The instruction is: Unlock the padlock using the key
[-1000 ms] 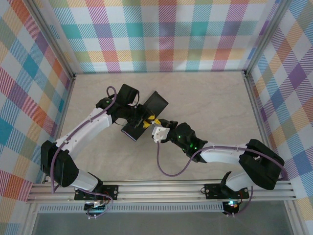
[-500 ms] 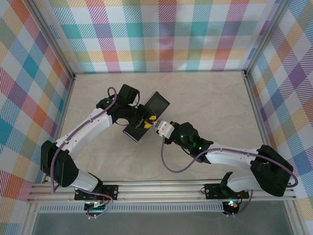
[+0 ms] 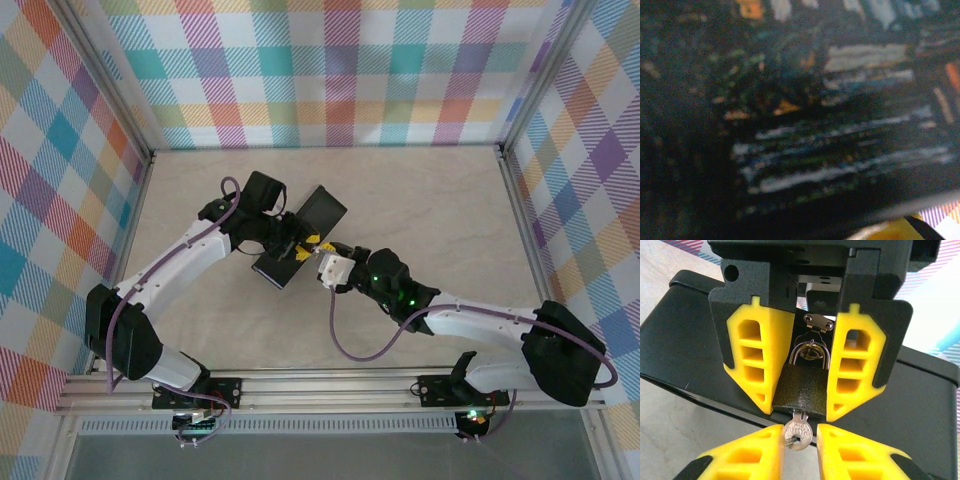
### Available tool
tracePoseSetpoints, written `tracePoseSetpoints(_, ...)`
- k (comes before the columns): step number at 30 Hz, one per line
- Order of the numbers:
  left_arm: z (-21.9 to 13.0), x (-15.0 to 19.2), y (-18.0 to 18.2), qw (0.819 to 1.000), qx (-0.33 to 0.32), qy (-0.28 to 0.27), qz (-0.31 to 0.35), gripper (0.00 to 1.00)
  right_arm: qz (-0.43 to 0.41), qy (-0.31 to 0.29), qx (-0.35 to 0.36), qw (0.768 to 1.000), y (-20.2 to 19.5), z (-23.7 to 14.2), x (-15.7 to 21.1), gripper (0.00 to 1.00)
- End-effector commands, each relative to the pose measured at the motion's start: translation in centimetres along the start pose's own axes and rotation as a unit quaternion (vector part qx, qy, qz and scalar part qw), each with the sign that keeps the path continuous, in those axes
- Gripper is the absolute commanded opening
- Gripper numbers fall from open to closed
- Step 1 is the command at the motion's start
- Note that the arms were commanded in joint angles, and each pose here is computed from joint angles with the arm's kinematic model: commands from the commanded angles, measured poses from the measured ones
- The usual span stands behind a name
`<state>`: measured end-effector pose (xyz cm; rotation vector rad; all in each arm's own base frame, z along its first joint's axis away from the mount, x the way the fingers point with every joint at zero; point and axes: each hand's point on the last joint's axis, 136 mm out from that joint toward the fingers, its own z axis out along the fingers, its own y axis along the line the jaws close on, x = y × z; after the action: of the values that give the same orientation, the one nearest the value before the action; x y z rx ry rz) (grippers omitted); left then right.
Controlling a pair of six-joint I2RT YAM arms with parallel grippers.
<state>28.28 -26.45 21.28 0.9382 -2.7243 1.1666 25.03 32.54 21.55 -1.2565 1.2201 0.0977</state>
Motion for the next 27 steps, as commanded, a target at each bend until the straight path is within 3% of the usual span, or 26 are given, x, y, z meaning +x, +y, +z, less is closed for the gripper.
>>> tracePoseSetpoints(1,-1.0,-0.1,-2.1,0.999,0.033,-0.002,0.025,0.0,-0.063,-0.026,0.008,0.998,-0.7,0.8,-1.9,0.24)
tracePoseSetpoints(27,-2.0,0.9,-2.9,0.998,0.054,0.011,0.032,0.0,-0.113,0.008,0.05,0.992,-0.4,2.9,1.5,0.27)
